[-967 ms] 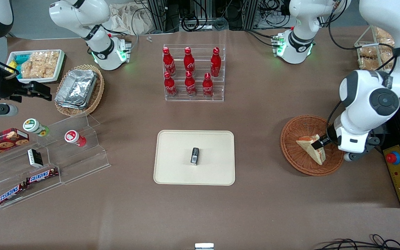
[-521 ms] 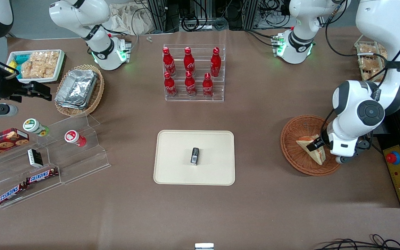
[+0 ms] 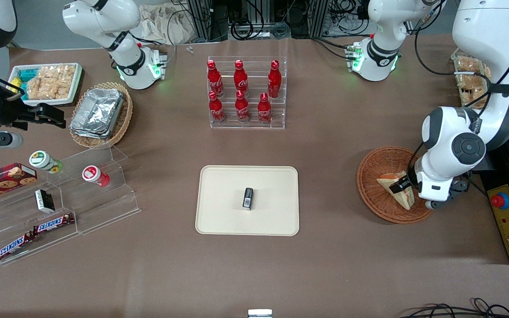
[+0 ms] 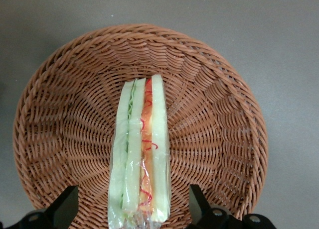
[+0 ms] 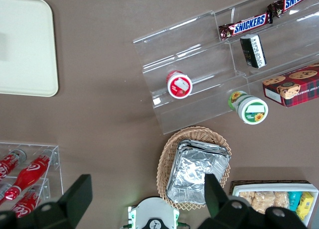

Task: Place sandwich from basket to tray
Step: 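Lower the open left gripper around the wrapped sandwich and close it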

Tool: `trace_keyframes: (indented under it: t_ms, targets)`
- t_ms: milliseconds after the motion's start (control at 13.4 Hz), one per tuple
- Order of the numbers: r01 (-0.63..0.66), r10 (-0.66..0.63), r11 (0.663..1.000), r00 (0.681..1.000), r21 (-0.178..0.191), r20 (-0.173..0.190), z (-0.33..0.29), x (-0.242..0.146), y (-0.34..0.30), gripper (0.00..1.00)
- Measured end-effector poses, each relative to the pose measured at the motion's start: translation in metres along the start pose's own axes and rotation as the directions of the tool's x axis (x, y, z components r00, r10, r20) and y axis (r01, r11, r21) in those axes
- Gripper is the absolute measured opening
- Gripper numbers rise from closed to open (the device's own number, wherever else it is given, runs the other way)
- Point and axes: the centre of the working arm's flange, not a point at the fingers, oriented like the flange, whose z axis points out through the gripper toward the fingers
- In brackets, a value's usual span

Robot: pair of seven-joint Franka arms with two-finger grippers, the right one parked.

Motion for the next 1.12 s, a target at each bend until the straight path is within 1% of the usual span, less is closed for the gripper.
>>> trace_keyframes:
  t_ms: [223,521,818,893,967,1041,1116]
  targets:
    - [-0.002,0.002,1.000,1.000,-0.020,-0.013,0.013,-0.006,-0.003,1.00]
    - [-0.006,0.006,1.000,1.000,-0.027,-0.015,0.024,-0.012,-0.005,1.00]
    - [-0.009,0.006,0.998,0.999,-0.059,-0.042,0.028,-0.011,-0.001,0.99]
    - [-0.009,0.006,0.998,0.999,-0.061,-0.040,0.032,-0.011,-0.001,0.94]
    - [-0.009,0.007,0.998,0.999,-0.060,-0.036,0.035,-0.011,-0.001,0.94]
    - [-0.007,0.005,0.998,0.999,-0.059,-0.033,0.038,-0.011,-0.001,0.88]
    - [-0.006,0.004,0.998,1.000,-0.058,-0.030,0.039,-0.011,-0.002,0.77]
